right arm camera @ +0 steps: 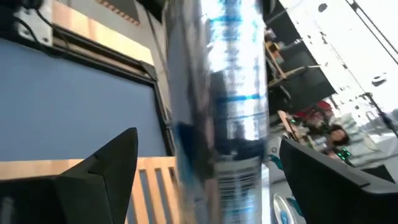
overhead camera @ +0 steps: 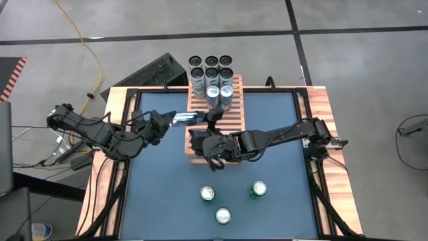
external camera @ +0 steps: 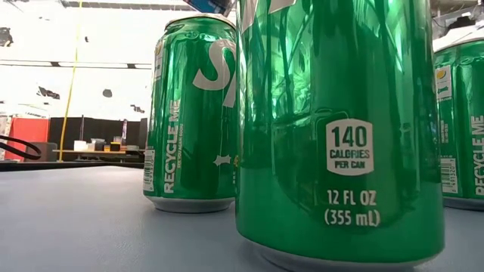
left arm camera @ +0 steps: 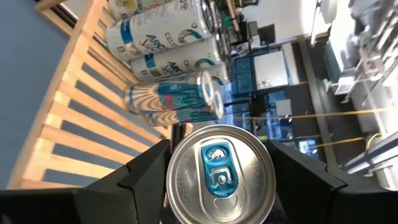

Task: Place canned beverage on shelf
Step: Put the blue soda can on the shelf aligned to the other blue soda can

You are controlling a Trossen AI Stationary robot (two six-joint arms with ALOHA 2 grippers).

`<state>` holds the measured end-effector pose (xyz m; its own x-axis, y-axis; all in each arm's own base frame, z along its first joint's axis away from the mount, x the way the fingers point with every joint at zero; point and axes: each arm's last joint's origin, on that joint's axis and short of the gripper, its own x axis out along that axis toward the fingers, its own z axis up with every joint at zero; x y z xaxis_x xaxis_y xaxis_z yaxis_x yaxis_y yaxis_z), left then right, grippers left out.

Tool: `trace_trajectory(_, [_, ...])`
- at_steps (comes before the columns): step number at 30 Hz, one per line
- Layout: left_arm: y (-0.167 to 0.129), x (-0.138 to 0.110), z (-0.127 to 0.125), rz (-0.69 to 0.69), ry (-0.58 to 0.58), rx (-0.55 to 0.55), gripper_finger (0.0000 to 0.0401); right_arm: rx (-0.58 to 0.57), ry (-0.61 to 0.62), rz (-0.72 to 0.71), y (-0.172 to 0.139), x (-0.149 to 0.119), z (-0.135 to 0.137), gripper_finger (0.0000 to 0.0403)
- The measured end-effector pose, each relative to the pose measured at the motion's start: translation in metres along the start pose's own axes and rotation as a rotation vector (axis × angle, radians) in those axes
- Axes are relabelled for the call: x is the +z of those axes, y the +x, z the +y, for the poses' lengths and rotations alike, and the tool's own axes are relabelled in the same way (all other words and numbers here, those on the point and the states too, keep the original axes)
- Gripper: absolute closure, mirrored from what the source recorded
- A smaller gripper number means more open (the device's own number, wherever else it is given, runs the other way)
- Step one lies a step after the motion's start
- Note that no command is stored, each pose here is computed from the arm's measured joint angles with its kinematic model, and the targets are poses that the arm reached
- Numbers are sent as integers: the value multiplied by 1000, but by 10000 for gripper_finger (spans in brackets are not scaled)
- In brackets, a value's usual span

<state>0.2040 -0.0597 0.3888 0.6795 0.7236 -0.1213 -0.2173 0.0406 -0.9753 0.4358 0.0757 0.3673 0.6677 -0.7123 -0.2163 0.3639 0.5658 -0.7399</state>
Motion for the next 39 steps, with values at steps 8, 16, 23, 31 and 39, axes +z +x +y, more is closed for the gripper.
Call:
trace_trajectory(8, [4, -7, -2, 6, -32, -12, 168, -90, 16, 44, 5, -2, -7, 80])
trace_trajectory(16, [4, -8, -4, 1, -16, -22, 167, -92, -7, 44, 4, -1, -6, 117])
trace_trajectory(23, [4, -8, -4, 23, -11, -21, 167, -87, -18, 42, 1, -1, -4, 206])
trace_trajectory(31, [1, -9, -4, 66, 32, -22, 167, -87, -32, 42, -4, 0, -1, 290])
trace_trajectory(39, [0, -10, -4, 75, 39, -21, 167, -87, -2, 35, -3, 1, -2, 184])
